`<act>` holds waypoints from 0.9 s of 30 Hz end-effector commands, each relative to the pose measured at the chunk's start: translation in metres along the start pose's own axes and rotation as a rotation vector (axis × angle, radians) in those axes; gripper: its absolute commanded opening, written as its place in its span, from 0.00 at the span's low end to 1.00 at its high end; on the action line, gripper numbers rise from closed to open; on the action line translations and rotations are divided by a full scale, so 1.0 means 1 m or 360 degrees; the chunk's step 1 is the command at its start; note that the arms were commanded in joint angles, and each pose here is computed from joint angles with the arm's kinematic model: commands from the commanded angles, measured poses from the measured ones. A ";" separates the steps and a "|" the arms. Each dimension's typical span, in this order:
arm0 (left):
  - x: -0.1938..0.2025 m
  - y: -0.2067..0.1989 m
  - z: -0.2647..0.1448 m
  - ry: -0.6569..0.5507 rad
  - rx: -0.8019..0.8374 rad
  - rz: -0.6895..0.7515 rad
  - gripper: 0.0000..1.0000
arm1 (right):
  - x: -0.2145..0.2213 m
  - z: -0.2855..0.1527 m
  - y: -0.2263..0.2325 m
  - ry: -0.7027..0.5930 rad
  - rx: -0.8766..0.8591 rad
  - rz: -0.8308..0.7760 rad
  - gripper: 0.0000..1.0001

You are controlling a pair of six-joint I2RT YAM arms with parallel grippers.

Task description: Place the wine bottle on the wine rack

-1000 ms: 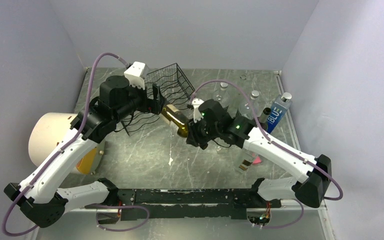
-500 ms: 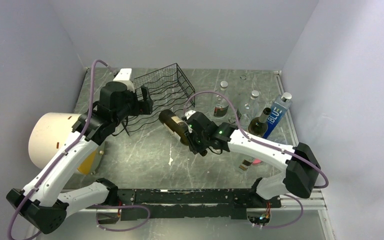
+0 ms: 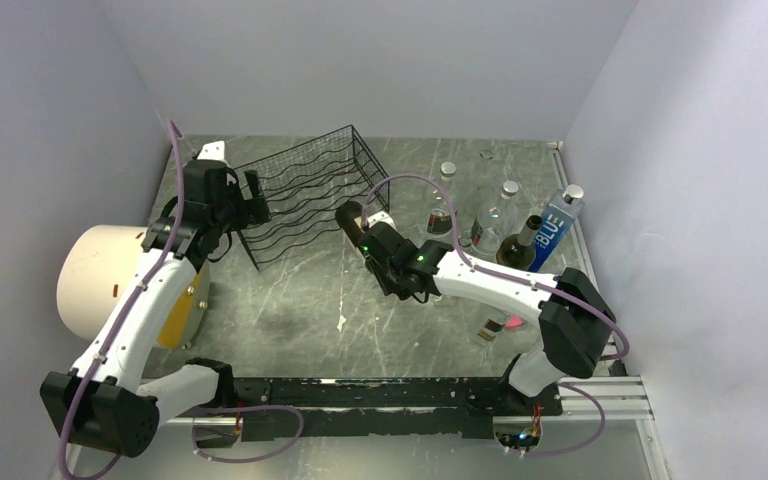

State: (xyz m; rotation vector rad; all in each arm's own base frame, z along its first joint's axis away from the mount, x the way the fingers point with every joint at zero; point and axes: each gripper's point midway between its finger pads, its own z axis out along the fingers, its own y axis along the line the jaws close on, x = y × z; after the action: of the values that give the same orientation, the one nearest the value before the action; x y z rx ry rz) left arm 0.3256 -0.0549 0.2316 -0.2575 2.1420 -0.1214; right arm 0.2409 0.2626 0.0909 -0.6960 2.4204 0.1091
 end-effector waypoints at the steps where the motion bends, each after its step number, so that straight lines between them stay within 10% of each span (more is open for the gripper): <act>1: -0.001 0.013 0.009 0.0009 -0.0059 -0.0024 1.00 | -0.067 -0.013 -0.008 -0.0366 0.0082 0.0156 0.00; 27: -0.003 -0.010 0.001 0.0080 0.0187 0.0056 0.92 | -0.123 0.056 -0.040 -0.0586 0.0106 0.0197 0.00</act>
State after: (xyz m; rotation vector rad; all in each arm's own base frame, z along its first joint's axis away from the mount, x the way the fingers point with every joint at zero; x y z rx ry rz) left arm 0.3284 -0.0499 0.2089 -0.2329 2.2238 -0.1302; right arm 0.3256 0.2676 0.0657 -0.5632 2.3142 0.0672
